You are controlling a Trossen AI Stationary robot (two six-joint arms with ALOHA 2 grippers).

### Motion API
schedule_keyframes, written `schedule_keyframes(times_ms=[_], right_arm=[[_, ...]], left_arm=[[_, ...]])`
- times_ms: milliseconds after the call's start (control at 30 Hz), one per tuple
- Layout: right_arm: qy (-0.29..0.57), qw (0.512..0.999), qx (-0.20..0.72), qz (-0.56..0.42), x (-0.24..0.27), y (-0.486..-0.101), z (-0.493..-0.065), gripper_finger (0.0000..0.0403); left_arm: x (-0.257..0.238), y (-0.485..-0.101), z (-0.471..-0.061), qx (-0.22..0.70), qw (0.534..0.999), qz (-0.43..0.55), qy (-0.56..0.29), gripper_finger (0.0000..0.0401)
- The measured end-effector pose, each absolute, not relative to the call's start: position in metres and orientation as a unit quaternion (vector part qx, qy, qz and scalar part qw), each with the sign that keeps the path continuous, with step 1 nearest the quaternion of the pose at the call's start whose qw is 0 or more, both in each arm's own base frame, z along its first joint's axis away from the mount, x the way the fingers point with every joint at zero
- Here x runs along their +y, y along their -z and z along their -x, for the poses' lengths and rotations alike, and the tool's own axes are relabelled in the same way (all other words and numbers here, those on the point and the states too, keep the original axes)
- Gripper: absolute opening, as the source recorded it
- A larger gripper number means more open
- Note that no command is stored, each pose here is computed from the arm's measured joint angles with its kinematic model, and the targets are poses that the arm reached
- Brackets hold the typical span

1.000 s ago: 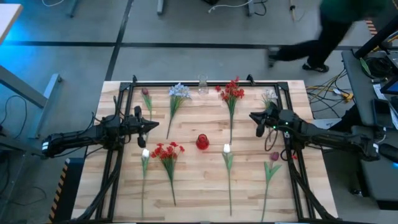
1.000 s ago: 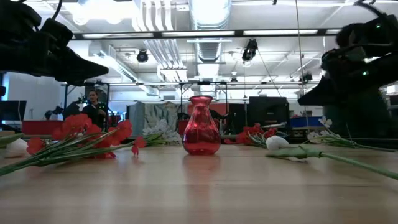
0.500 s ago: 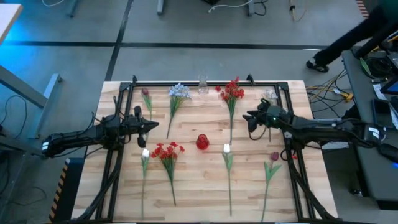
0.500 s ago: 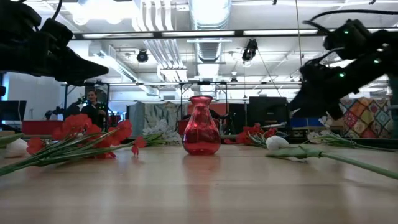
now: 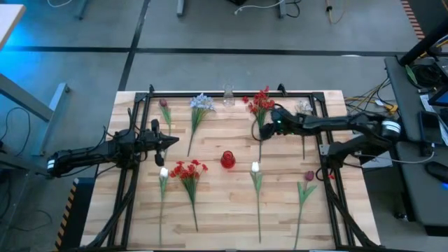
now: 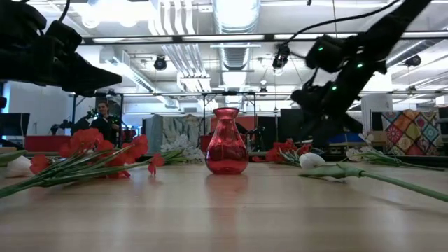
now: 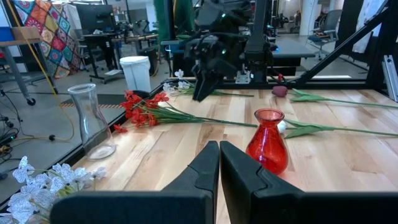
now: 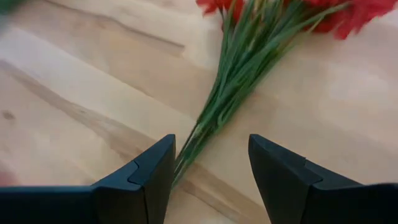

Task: Sort flowers into vase by color
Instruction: Put the right white flowers into the transparent flower vase

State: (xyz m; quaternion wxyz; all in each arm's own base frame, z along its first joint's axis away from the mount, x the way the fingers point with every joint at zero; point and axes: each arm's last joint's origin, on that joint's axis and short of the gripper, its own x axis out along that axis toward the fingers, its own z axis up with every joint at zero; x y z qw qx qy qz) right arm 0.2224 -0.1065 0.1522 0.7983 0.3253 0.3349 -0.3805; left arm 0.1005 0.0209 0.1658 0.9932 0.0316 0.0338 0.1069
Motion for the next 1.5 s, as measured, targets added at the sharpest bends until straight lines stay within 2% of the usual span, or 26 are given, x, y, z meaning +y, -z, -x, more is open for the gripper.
schedule_keyframes(times_ms=[267,433,700,967,1200,1333,1500], right_arm=[[0.357,0.777,0.391,-0.340,-0.124,-0.154,-0.264,0.0194],[0.356,0.750,0.453,-0.325,-0.134,-0.169,-0.268,0.0194],[0.403,0.674,0.507,-0.355,-0.129,-0.199,-0.219,0.0168],[0.476,0.601,0.503,-0.399,-0.134,-0.188,-0.163,0.0145],[0.552,0.551,0.493,-0.386,-0.156,-0.179,-0.139,0.0177],[0.565,0.530,0.491,-0.399,-0.168,-0.171,-0.134,0.0199],[0.567,0.493,0.494,-0.439,-0.186,-0.152,-0.124,0.0204]], left_arm=[[0.021,-0.166,-0.101,0.034,0.993,-0.031,-0.107,0.0000],[0.021,-0.166,-0.101,0.034,0.993,-0.032,-0.107,0.0000],[0.021,-0.166,-0.101,0.034,0.993,-0.031,-0.107,0.0000],[0.021,-0.166,-0.100,0.034,0.993,-0.032,-0.107,0.0000],[0.021,-0.166,-0.101,0.034,0.993,-0.031,-0.107,0.0000],[0.021,-0.166,-0.100,0.034,0.993,-0.031,-0.107,0.0000],[0.021,-0.166,-0.101,0.034,0.993,-0.031,-0.107,0.0000]])
